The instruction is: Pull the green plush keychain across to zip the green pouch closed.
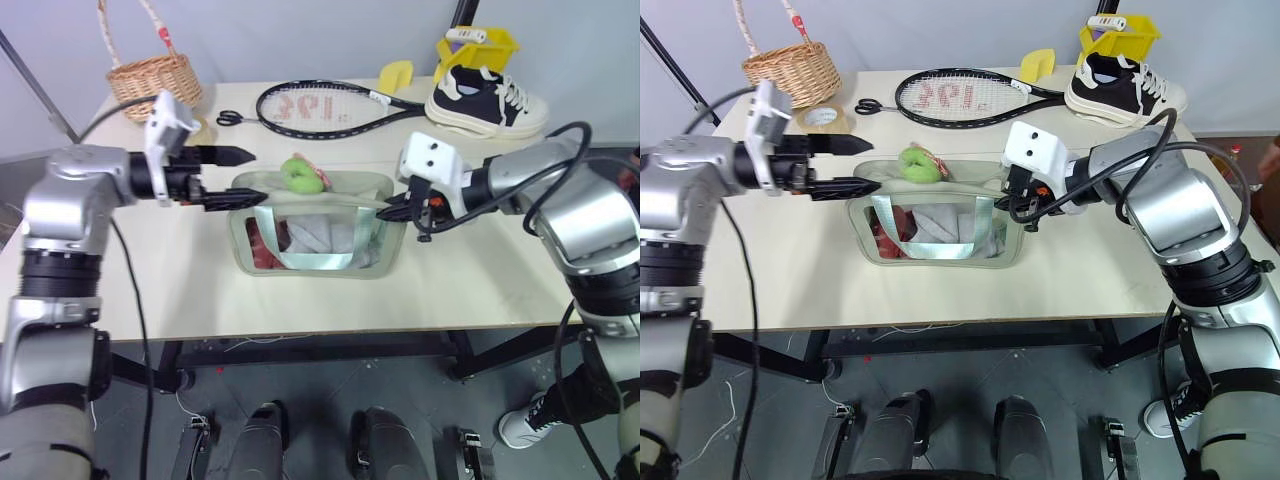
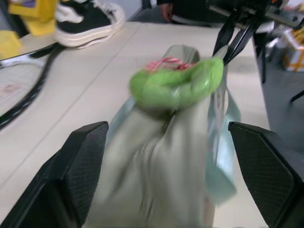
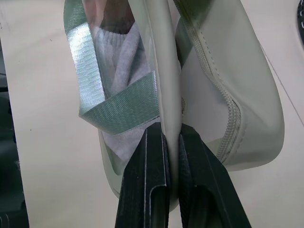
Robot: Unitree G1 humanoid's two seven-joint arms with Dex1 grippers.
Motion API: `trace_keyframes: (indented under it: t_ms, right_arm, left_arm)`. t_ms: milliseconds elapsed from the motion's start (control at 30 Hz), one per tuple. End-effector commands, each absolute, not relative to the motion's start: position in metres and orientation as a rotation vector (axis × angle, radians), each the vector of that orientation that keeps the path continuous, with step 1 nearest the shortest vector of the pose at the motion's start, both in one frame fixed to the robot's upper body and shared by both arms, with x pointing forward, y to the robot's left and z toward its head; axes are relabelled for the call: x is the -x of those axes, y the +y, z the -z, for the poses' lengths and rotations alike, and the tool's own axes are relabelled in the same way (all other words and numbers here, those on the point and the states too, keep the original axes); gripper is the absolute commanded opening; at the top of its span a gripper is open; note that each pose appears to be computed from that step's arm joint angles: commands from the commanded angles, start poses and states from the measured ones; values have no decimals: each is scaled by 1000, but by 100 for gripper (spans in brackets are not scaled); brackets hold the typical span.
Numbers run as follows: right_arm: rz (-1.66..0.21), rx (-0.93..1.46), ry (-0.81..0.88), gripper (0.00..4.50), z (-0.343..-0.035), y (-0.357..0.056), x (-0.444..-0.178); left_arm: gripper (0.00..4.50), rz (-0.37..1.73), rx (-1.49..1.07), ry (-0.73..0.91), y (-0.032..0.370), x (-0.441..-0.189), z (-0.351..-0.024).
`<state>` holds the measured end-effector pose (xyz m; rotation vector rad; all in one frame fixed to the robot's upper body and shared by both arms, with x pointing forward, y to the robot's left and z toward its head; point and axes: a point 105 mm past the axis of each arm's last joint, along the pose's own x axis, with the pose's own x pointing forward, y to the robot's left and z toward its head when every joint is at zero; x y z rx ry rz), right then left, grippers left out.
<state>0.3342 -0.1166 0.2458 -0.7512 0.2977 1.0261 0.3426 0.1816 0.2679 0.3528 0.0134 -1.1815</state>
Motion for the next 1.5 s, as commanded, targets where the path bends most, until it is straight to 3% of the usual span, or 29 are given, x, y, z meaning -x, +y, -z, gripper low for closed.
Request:
trace_keyframes:
  t_ms: [33,100,333,400,500,600,700,733,900,1033,1100,1333,1500]
  right_arm:
    - [-1006,759,245,0,-258,-119,-332]
    - [-1008,758,244,0,-259,-119,-332]
    - [-1004,759,233,0,-263,-118,-334]
    - [-1020,756,214,0,-265,-117,-331]
    - [-1077,727,167,116,-273,-113,-322]
    - [-1199,572,-30,262,-316,-97,-303]
    - [-1202,485,-117,415,-340,-80,-308]
    - [-1191,495,-110,442,-339,-72,-314]
    - [-1185,613,-32,442,-314,-36,-333]
    - [-1178,677,43,442,-297,-32,-339]
    - [-1163,693,55,363,-295,-33,-342]
    - [-1143,603,63,4,-308,-42,-343]
    - [-1042,505,102,1,-311,-60,-354]
  left_arm:
    - [423,1221,-375,49,186,-329,-259]
    - [361,1234,-380,78,184,-327,-246]
    - [12,1182,-400,88,178,-338,-231]
    - [5,1160,-418,84,178,-342,-230]
    - [0,1120,-428,89,179,-349,-229]
    - [0,1149,-420,78,174,-346,-230]
    - [0,1154,-411,67,172,-344,-232]
    - [0,1153,-413,66,171,-344,-232]
    - [0,1152,-411,64,171,-342,-232]
    - [0,1144,-410,62,172,-342,-232]
    - [0,1141,-409,63,173,-342,-232]
    - [0,1127,-421,64,177,-342,-233]
    - [0,1117,-435,66,179,-345,-234]
